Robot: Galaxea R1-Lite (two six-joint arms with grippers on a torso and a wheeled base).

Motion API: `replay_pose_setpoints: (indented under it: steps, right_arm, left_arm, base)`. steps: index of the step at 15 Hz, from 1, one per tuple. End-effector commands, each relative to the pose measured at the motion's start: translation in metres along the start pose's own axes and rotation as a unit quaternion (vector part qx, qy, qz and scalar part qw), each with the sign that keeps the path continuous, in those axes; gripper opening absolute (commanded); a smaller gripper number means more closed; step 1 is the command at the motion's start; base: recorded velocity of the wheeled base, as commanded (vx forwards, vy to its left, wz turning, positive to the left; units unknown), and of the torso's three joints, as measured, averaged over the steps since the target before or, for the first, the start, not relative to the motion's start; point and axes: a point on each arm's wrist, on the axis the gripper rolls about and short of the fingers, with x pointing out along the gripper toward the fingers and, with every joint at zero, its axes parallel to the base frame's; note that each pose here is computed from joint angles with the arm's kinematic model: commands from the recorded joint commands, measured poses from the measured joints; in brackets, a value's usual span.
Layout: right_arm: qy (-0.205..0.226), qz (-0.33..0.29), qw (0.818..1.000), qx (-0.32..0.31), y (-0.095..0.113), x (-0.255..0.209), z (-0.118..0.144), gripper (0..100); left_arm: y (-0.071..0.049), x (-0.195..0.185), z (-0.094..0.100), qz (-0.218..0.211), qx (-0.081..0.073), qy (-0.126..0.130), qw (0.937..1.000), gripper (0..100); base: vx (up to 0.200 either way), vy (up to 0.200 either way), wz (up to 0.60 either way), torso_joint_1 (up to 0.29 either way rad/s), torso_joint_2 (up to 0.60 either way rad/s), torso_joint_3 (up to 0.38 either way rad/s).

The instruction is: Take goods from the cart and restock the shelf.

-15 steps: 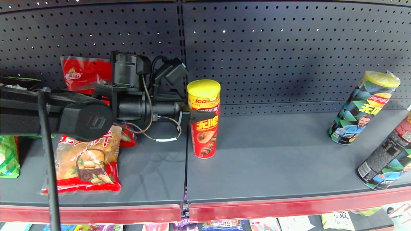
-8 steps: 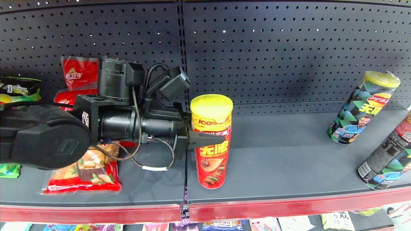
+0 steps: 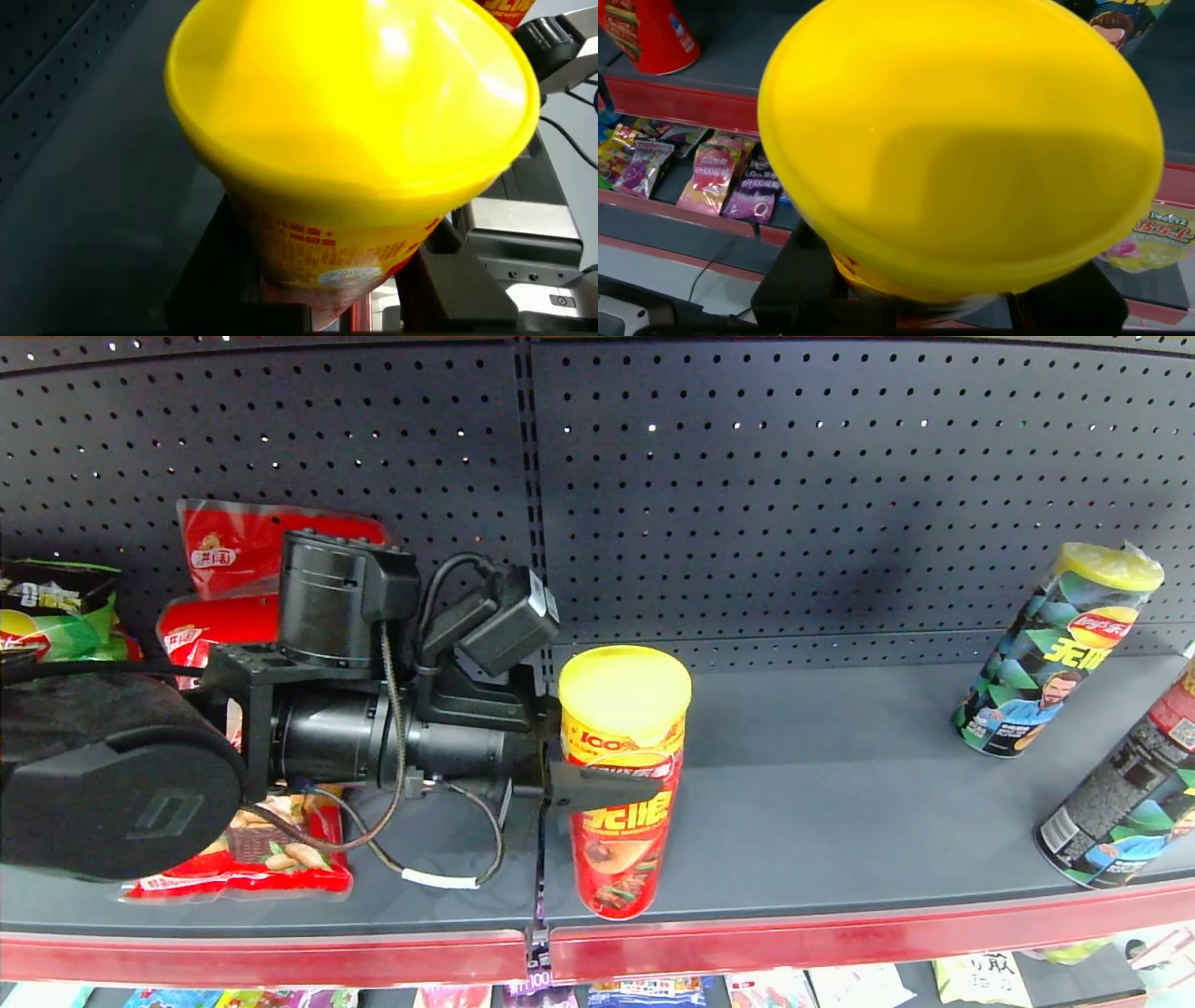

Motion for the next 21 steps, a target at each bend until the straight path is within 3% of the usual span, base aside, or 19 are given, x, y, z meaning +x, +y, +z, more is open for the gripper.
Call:
replay_pose_setpoints:
  steps: [1, 8, 9, 13, 15, 17, 18, 19, 21]
  right_arm:
    - [0.0, 0.0, 1.0, -0.001, 0.0, 0.0, 0.0, 0]
    - [0.001, 0.003, 1.0, -0.001, 0.0, 0.0, 0.0, 0]
    - [0.001, 0.003, 1.0, -0.001, 0.0, 0.0, 0.0, 0]
    - [0.013, 0.009, 1.0, 0.0, 0.0, 0.004, 0.004, 0]
    - [0.022, 0.038, 0.999, -0.005, -0.002, 0.012, 0.019, 0]
    - [0.033, 0.069, 0.997, -0.011, -0.003, 0.032, 0.045, 0]
    - [0.037, 0.101, 0.994, -0.018, 0.0, 0.056, 0.073, 0]
    - [0.042, 0.124, 0.991, -0.023, 0.004, 0.077, 0.09, 0]
    - [0.051, 0.151, 0.987, -0.03, 0.015, 0.119, 0.112, 0]
  left_arm:
    - [-0.002, -0.002, -0.001, 0.001, -0.003, 0.002, 1.0, 0]
    - [-0.007, -0.003, -0.002, 0.003, -0.002, 0.006, 1.0, 0]
    - [-0.007, -0.003, -0.002, 0.004, -0.002, 0.007, 1.0, 100]
    - [-0.01, -0.006, -0.001, 0.011, -0.002, 0.007, 0.9999, 100]
    - [-0.018, -0.016, -0.007, 0.015, -0.011, 0.014, 0.9997, 100]
    - [-0.033, -0.036, -0.021, 0.041, -0.029, 0.032, 0.9982, 100]
    - [-0.048, -0.059, -0.034, 0.067, -0.043, 0.041, 0.996, 100]
    - [-0.058, -0.076, -0.039, 0.094, -0.045, 0.042, 0.9936, 100]
    - [-0.075, -0.101, -0.049, 0.169, -0.048, 0.057, 0.9828, 100]
  base:
    - [0.0, 0.0, 0.0, 0.0, 0.0, 0.0]
    - [0.0, 0.0, 0.0, 0.0, 0.0, 0.0]
    - [0.0, 0.0, 0.0, 0.0, 0.0, 0.0]
    - [0.0, 0.0, 0.0, 0.0, 0.0, 0.0]
    - [0.0, 0.0, 0.0, 0.0, 0.0, 0.0]
    - [0.0, 0.0, 0.0, 0.0, 0.0, 0.0]
    - [0.0, 0.0, 0.0, 0.0, 0.0, 0.0]
    - [0.0, 0.0, 0.0, 0.0, 0.0, 0.0]
    - [0.0, 0.0, 0.0, 0.0, 0.0, 0.0]
